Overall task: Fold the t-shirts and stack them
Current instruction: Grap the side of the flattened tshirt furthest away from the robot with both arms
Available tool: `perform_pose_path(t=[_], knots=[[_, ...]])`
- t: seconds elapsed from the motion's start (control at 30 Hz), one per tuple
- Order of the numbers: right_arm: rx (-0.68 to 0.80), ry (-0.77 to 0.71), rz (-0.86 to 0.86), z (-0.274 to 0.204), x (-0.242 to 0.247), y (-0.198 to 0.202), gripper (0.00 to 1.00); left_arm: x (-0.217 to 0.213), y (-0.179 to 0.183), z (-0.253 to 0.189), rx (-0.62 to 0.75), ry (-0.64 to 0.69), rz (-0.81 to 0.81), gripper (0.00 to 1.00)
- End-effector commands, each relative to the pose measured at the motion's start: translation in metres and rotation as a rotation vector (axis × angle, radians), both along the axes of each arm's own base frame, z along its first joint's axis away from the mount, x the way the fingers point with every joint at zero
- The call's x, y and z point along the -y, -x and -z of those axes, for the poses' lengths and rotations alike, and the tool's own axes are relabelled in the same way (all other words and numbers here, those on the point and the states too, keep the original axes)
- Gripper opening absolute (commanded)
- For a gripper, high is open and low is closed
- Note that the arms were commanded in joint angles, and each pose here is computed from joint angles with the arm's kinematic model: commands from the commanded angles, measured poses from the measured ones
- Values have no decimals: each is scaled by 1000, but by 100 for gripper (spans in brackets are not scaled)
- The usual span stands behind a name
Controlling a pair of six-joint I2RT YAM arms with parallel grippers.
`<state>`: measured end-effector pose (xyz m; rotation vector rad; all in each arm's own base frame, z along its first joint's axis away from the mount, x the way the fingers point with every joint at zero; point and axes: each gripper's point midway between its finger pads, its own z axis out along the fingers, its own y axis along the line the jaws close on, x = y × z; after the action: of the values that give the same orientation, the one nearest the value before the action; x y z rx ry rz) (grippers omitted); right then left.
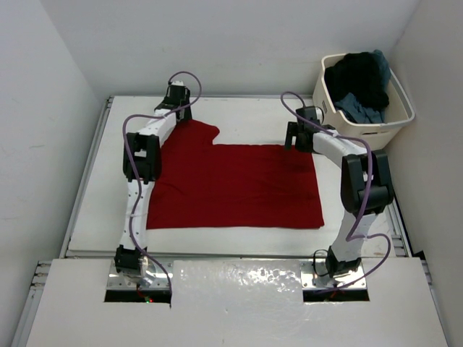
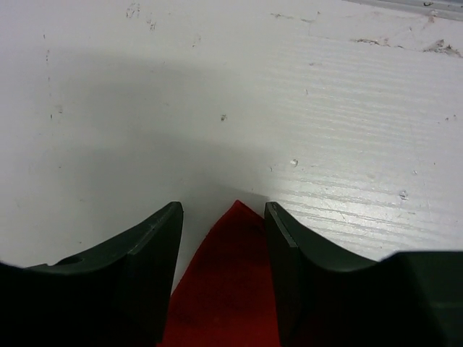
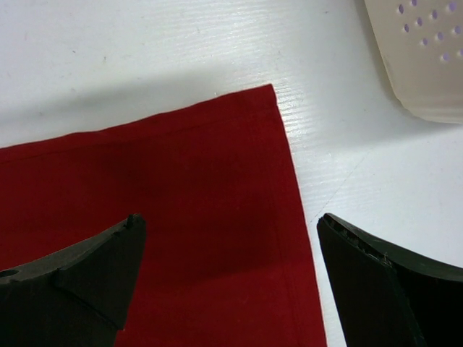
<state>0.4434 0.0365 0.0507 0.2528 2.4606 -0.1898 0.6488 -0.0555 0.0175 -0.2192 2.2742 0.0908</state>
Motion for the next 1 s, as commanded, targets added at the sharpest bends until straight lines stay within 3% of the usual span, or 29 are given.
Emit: perform_pose_path(t=[0.0,0.1,0.17,0.2,0.27,0.6,0.73,0.97], knots=[[63,-4,33,-16,1,-19,99,7,21,4,-85,-54,72,47],[63,-6,53,-12,2,-21,99,12,22,6,-90,-48,79,41],[57,-6,56,-8,1,-23,99,19,24,10,-101,-30,104,29],[61,-10,68,-8,1,-26,99,19,25,11,-104,-33,102,15],[55,-7,75,-4,2,-28,99,15,25,10,-101,-43,80,0],[117,50,182,-17,14,-58,99,21,13,-61,80,7,81,0],[71,97,215,1,19,-65,99,23,14,-94,150,22,84,0],[40,132,255,22,24,-75,94,27,21,-102,162,46,107,0]])
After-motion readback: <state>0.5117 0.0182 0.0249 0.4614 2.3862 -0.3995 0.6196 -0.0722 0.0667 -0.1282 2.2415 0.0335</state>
